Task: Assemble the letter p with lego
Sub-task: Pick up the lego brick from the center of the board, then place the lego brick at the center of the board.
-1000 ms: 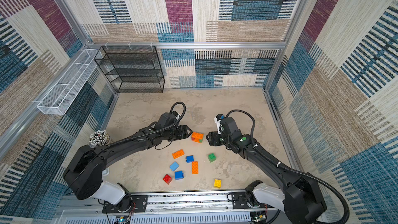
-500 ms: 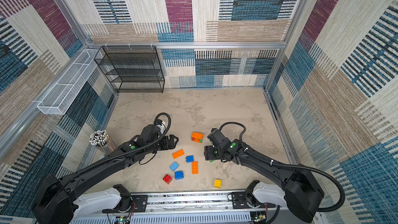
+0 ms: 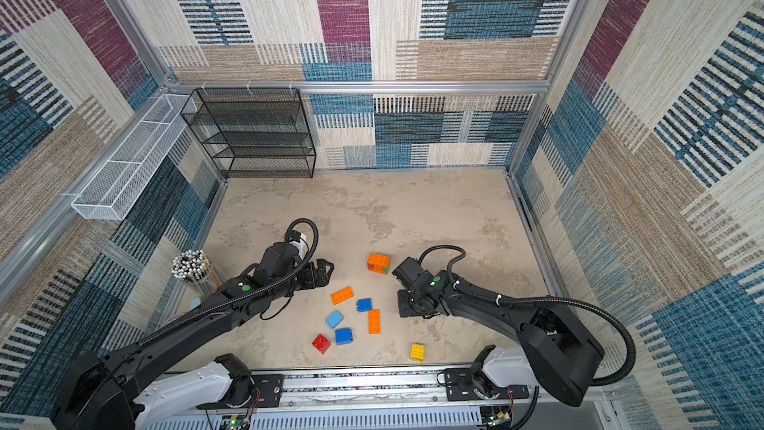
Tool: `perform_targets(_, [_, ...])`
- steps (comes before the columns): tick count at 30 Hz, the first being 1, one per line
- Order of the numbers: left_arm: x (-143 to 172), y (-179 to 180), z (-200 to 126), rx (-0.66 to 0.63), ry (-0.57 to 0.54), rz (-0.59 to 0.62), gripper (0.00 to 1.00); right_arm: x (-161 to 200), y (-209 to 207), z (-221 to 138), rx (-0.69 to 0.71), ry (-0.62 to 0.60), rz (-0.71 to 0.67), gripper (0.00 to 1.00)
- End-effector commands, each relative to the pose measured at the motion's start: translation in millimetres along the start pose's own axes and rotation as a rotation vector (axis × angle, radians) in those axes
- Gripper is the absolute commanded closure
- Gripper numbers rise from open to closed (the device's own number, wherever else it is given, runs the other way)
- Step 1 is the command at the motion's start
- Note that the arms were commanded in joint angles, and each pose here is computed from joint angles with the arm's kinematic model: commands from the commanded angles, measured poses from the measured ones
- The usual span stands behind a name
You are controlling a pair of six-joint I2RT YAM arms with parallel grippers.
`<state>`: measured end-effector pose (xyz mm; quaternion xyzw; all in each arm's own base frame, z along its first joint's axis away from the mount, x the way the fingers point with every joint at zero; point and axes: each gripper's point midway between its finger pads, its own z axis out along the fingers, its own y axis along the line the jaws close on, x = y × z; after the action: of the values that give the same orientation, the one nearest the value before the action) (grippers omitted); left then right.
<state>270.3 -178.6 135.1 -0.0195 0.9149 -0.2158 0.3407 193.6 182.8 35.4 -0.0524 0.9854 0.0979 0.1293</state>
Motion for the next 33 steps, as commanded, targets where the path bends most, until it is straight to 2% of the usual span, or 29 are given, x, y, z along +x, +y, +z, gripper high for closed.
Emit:
perform_targets(1, [1, 6, -2, -0.018, -0.003, 0.016, 0.05, -14, 0, 1, 0.025, -0.051, -0.014, 0.51])
perform_targets(8, [0, 18, -6, -0.031, -0.014, -0.008, 0.04, -31, 2, -14, 0.058, -0.094, -0.048, 0.70])
perform_targets(11, [-3, 26, -12, -0.045, -0.033, -0.023, 0.04, -55, 11, -39, 0.056, -0.168, -0.092, 0.73])
perform_targets(17, [-10, 43, -28, -0.070, -0.093, -0.057, 0.04, -118, 53, -89, 0.031, -0.301, -0.310, 0.75])
perform_targets(20, [-11, 50, -35, -0.084, -0.118, -0.073, 0.04, -147, 91, -101, -0.052, -0.355, -0.461, 0.76])
perform_targets(25, [-12, 60, -46, -0.103, -0.162, -0.087, 0.04, -175, 144, -90, -0.152, -0.350, -0.720, 0.79])
perform_targets(33, [-9, 72, -63, -0.132, -0.220, -0.087, 0.04, -183, 170, -33, -0.170, -0.246, -1.043, 0.79])
